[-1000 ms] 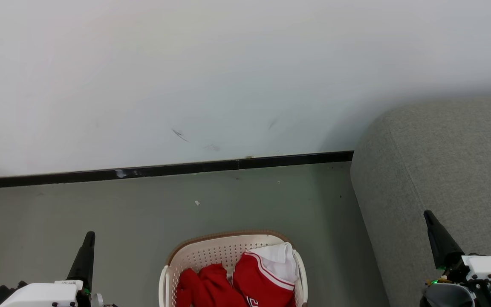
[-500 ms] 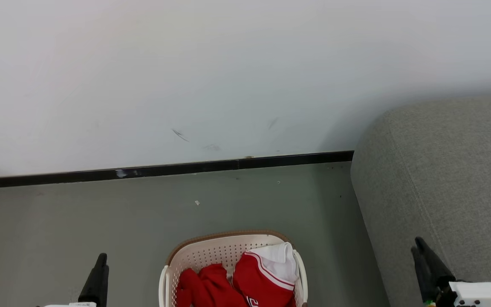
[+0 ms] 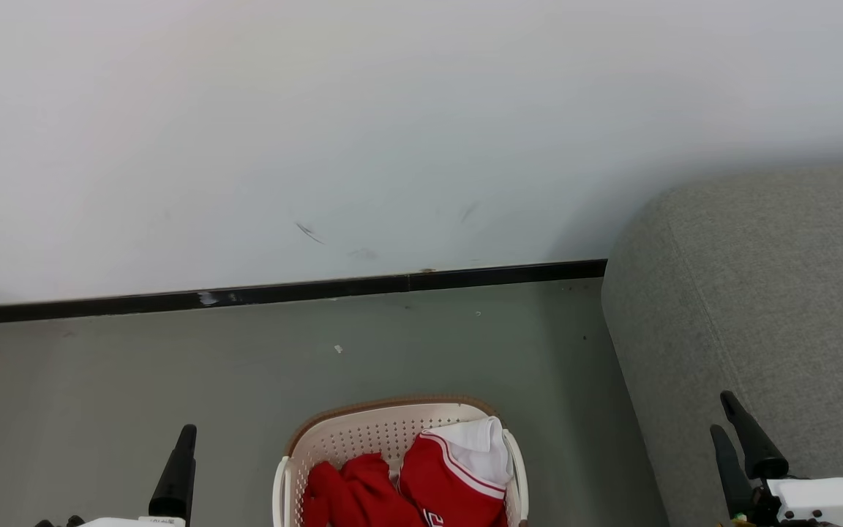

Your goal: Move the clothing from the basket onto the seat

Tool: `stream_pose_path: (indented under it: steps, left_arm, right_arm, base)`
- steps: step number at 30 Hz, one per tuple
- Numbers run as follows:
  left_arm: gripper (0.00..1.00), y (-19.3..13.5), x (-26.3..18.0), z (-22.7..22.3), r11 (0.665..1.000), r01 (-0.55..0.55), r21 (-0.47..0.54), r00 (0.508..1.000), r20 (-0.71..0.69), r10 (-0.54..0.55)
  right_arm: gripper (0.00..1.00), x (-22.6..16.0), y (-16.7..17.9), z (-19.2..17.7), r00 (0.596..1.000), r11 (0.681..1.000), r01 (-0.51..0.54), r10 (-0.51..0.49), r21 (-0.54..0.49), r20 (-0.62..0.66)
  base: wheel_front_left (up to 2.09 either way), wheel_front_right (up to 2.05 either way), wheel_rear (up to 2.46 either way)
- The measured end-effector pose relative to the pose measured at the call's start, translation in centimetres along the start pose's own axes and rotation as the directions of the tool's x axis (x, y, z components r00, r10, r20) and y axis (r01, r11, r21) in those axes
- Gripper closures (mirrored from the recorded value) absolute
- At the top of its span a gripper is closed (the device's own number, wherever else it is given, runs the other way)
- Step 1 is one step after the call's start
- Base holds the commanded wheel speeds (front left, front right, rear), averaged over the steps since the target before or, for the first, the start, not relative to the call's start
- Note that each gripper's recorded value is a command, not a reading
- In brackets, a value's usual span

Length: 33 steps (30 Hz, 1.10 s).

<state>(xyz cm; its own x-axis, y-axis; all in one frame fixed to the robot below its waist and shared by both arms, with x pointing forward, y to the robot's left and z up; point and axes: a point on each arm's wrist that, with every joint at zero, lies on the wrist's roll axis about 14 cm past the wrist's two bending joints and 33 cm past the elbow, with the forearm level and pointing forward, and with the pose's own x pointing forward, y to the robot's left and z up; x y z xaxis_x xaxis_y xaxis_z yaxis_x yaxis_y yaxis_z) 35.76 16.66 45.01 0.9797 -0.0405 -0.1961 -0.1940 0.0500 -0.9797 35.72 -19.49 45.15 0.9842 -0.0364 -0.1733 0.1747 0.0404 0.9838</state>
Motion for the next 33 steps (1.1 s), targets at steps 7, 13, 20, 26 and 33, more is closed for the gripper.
stream_pose_path:
  steps: [7,13,20,26,33]
  left_arm:
    - [0.0,-0.3,0.1,-0.2,0.996,0.009,0.083,1.0,-0.001,-0.009]
    - [0.0,-0.6,0.2,-0.1,0.984,0.015,0.177,1.0,0.004,-0.016]
    - [0.0,-1.6,0.4,0.2,0.951,0.032,0.306,0.999,0.017,-0.039]
    - [0.0,-2.3,0.4,0.1,0.897,0.042,0.439,0.998,0.019,-0.055]
    - [0.0,-3.0,0.3,-0.3,0.823,0.046,0.565,0.997,0.021,-0.07]
  right_arm:
    - [0.0,0.1,0.6,0.5,1.0,0.997,-0.018,0.02,-0.081,0.021]
    - [0.0,0.3,1.5,0.9,0.998,0.983,-0.045,0.052,-0.179,0.04]
    - [0.0,0.4,2.6,0.5,0.995,0.945,-0.079,0.093,-0.317,0.029]
    - [0.0,0.2,3.3,0.0,0.993,0.887,-0.102,0.121,-0.449,0.012]
    - [0.0,0.0,3.3,-0.5,0.992,0.81,-0.111,0.13,-0.576,-0.008]
  base:
    - [0.0,0.0,0.0]
    - [0.0,0.0,0.0]
    - [0.0,0.0,0.0]
    - [0.0,0.0,0.0]
    - [0.0,0.0,0.0]
